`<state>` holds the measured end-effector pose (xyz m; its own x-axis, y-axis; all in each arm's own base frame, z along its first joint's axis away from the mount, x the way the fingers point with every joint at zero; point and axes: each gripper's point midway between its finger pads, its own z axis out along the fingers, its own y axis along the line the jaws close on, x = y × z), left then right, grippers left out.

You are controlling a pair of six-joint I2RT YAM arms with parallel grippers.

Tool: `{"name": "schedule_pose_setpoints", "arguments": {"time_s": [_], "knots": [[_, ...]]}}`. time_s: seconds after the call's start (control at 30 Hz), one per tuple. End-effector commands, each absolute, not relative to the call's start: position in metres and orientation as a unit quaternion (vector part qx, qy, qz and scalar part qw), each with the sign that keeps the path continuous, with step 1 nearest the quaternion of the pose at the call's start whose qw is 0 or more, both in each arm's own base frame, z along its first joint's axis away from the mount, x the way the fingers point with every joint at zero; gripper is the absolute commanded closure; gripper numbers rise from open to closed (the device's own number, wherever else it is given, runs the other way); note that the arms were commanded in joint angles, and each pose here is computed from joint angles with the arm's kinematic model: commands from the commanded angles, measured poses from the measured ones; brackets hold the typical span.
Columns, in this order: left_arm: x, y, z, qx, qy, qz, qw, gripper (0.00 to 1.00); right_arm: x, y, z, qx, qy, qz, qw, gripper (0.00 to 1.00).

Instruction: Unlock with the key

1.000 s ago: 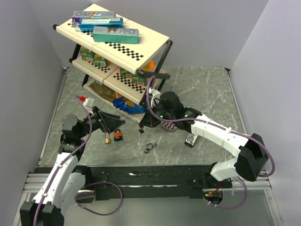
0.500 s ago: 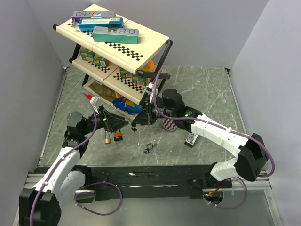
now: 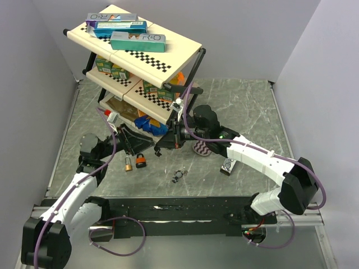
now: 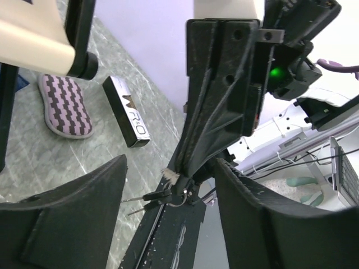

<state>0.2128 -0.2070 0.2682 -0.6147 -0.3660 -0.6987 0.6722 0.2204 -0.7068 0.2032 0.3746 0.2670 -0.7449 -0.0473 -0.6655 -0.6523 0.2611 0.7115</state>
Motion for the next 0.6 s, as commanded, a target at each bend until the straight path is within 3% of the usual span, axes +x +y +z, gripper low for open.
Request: {"name": "schedule_pose_setpoints", "arguments": {"time_s": [0.0, 0.43, 0.53, 0.57], "knots": [[0.2070, -0.2101, 0.2823, 0.142, 0.635, -0.622, 0.435, 0.36, 0.2048, 0.3788, 0.2791, -0.238, 0.730, 0.578, 0.275, 1.00], [0.2088, -0.2120, 0.2801, 0.140, 0.643, -0.617, 0.433, 0.67, 0.2064, 0.3789, 0.2764, -0.230, 0.736, 0.575, 0.274, 1.00], [0.2098, -0.2123, 0.2799, 0.139, 0.643, -0.616, 0.433, 0.86, 0.2076, 0.3784, 0.2764, -0.228, 0.736, 0.576, 0.274, 1.00], [0.2099, -0.2123, 0.2795, 0.138, 0.645, -0.615, 0.432, 0.99, 0.2069, 0.3789, 0.2758, -0.229, 0.736, 0.576, 0.273, 1.00]]}}
